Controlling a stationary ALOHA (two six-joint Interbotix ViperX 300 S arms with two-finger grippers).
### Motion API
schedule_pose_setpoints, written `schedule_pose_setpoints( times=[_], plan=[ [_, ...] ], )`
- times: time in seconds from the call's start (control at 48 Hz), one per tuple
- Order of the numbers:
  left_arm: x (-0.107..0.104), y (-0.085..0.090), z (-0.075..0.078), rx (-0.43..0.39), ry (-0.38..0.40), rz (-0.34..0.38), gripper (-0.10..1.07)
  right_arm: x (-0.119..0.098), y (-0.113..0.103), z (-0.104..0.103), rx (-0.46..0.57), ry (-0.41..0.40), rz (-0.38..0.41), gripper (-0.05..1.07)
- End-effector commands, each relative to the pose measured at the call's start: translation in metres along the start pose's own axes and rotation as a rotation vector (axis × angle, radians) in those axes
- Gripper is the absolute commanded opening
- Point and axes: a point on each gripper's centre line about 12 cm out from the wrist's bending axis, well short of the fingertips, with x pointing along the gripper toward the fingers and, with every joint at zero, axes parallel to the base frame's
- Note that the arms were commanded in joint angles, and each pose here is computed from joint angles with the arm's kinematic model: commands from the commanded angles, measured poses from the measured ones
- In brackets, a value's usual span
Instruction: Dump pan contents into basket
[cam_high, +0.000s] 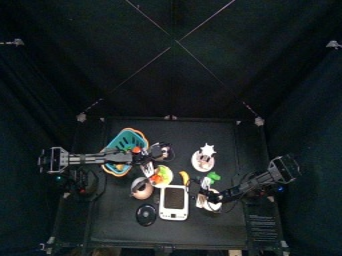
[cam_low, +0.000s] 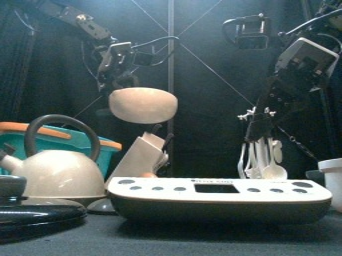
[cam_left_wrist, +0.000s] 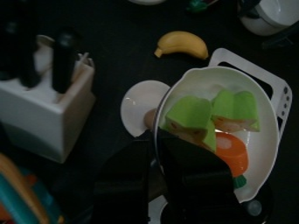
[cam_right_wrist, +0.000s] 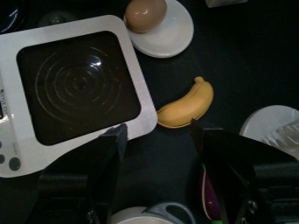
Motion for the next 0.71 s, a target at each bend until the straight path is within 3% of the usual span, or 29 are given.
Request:
schedule_pose_setpoints(
  times=[0.0, 0.146, 0.438, 0.542, 0.688],
  plan=[
    [-0.032, 0.015, 0.009, -0.027, -0.094, 0.019, 0.53, -0.004, -0.001, 0.006, 0.011, -0.021, 0.007, 0.92],
    [-0.062, 0.039, -0.002, -0.077, -0.197, 0.059, 0.53, -0.005, 0.001, 0.008, 0.011, -0.023, 0.011, 0.92],
    [-0.115, 0.079, -0.041, -0.186, -0.353, 0.169, 0.53, -0.005, 0.002, 0.01, 0.006, -0.032, 0.014, 0.91],
    [-0.123, 0.097, -0.054, -0.24, -0.38, 0.236, 0.53, -0.004, 0.0, 0.01, 0.003, -0.032, 0.011, 0.92],
    [-0.118, 0.128, -0.075, -0.315, -0.375, 0.348, 0.53, -0.003, -0.001, 0.011, 0.0, -0.036, 0.007, 0.92]
  ],
)
